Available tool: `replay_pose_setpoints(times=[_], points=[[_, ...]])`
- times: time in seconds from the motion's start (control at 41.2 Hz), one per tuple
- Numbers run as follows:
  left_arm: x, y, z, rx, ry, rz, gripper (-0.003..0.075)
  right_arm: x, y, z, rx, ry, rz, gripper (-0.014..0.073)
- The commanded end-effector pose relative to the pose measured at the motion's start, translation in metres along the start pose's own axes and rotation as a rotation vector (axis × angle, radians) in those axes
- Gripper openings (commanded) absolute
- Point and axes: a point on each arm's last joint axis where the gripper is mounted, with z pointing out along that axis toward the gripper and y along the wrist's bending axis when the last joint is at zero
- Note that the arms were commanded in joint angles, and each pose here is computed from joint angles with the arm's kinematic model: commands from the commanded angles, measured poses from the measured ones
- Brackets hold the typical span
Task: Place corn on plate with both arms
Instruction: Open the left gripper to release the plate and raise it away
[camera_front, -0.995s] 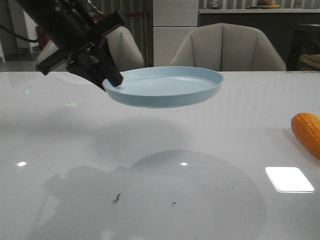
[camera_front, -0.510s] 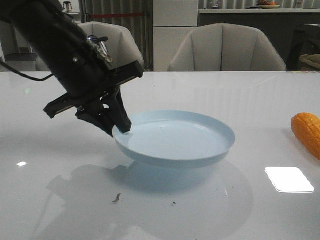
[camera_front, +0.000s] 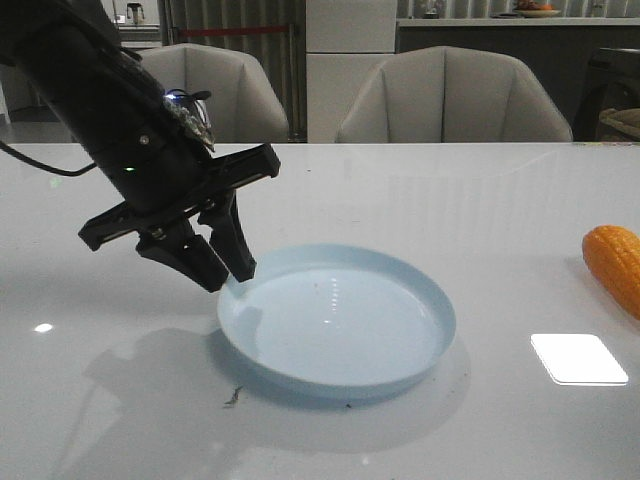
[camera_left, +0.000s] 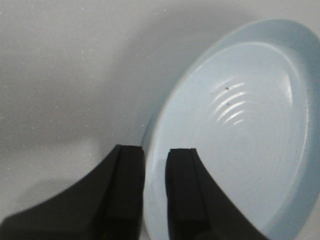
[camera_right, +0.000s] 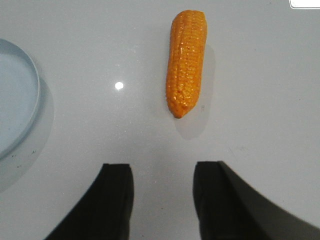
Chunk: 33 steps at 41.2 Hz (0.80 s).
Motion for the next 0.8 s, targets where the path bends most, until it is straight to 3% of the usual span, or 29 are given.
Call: replay_pose_setpoints(times=[0.0, 0.17, 0.364, 0.582, 0.777], points=[[-0.007, -0.015, -0.021, 0.028, -0.088, 0.031, 0.0277, -0.017, 0.001, -0.005, -0.003, -0.097, -0.003, 0.0404], [-0.018, -0.012, -0.036, 0.040, -0.100, 0.025, 0.0272, -0.017, 0.001, -0.005, -0.003, -0.097, -0.003, 0.0404], [-0.044, -0.005, -0.085, 0.012, -0.127, 0.112, 0.0272, -0.018, 0.001, -0.005, -0.003, -0.104, -0.003, 0.0404], [-0.062, 0.014, -0.157, -0.220, -0.345, 0.247, 0.0271, -0.021, 0.001, -0.003, -0.001, -0.110, -0.002, 0.0407], [-0.047, 0.024, -0.210, -0.337, -0.587, 0.289, 0.0271, -0.040, 0.003, 0.005, 0.000, -0.112, -0.004, 0.0428]])
